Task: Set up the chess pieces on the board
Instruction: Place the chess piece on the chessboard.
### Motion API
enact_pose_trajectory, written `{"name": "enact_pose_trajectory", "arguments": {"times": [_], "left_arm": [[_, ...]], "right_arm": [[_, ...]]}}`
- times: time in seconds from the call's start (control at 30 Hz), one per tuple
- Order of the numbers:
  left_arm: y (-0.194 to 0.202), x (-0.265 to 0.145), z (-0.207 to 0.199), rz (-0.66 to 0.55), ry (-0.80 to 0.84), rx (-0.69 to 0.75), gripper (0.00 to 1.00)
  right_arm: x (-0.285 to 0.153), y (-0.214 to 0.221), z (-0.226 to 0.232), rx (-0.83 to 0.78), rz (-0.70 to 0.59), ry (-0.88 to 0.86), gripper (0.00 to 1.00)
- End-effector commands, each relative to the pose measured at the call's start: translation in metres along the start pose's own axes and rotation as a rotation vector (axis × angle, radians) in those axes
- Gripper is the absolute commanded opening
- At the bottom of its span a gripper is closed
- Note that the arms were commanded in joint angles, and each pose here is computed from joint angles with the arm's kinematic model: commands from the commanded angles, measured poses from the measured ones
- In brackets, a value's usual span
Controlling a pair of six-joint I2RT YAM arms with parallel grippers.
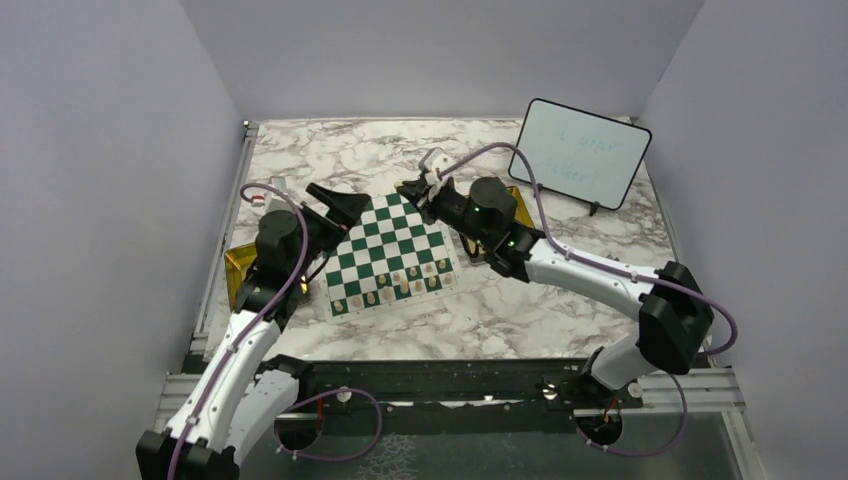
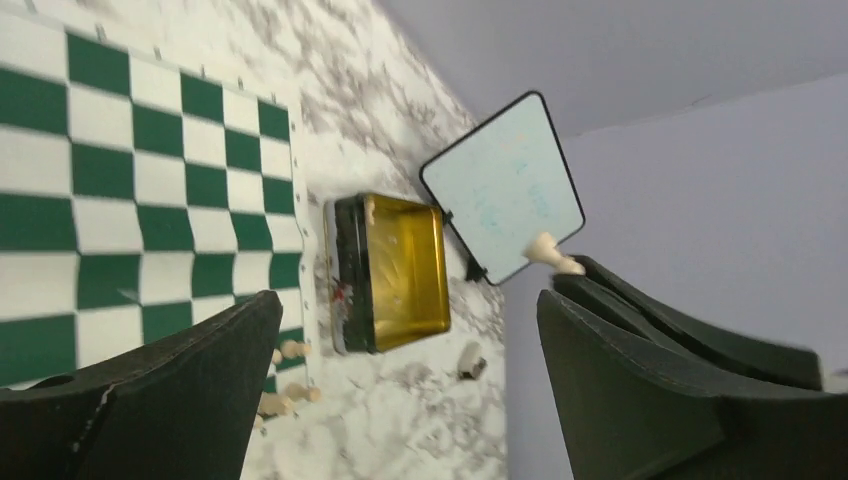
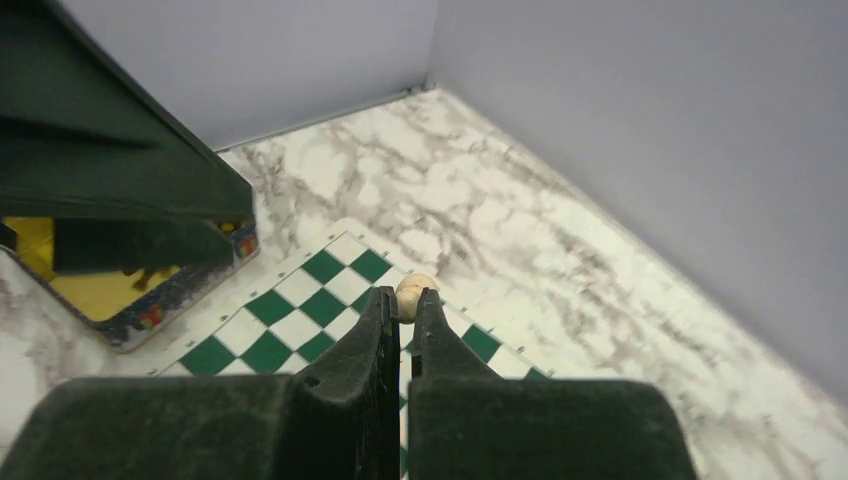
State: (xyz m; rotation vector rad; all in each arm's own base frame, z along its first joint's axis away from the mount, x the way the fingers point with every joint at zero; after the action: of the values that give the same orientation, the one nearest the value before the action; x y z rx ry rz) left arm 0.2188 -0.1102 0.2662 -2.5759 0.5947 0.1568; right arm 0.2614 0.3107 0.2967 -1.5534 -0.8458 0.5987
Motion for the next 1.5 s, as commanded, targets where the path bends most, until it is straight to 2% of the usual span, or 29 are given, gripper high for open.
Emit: {"name": "enact_pose_trajectory", "arguments": {"times": [0.0, 0.17, 0.27, 0.57, 0.77, 1.03, 1.47], "left_arm": [[-0.032, -0.037, -0.001, -0.193, -0.161, 0.45, 0.99], [-0.049, -0.056, -0.002, -0.264, -0.27, 0.662, 0.99], [-0.059, -0.064, -0.003, -0.331, -0.316, 0.722, 0.99], [-0.073, -0.072, 0.009, -0.456, -0.423, 0.886, 0.99], [-0.073, -0.076, 0.017, -0.467, -0.478, 0.887, 0.99], [-0.075, -0.081, 0.022, -0.486, -0.541, 0.885, 0.99], [-0.077, -0.087, 0.022, -0.508, -0.587, 0.875, 0.99]], "right_arm": [[0.013, 0.031, 0.015, 0.225, 0.288, -0.015, 0.01], [0.032, 0.051, 0.033, 0.389, 0.425, -0.09, 0.01], [0.041, 0.066, 0.042, 0.458, 0.501, -0.104, 0.01], [0.055, 0.107, 0.066, 0.43, 0.631, -0.159, 0.01], [0.057, 0.124, 0.084, 0.318, 0.653, -0.231, 0.01], [0.061, 0.137, 0.101, 0.19, 0.589, -0.364, 0.01], [0.059, 0.165, 0.117, 0.089, 0.594, -0.493, 0.01]]}}
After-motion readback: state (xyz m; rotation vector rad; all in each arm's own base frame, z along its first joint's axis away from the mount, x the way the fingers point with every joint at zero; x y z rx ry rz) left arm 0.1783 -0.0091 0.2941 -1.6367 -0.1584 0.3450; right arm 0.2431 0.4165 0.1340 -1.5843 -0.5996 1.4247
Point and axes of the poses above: each gripper's point midway between its finger pads, its own x axis out along the fingers, its own z axis along the line the jaws close on, y = z × x, the point moved 9 cm from there along -x, back along the fingers, and after that the axes turned 5 degrees about x, right-handed, at the moved point
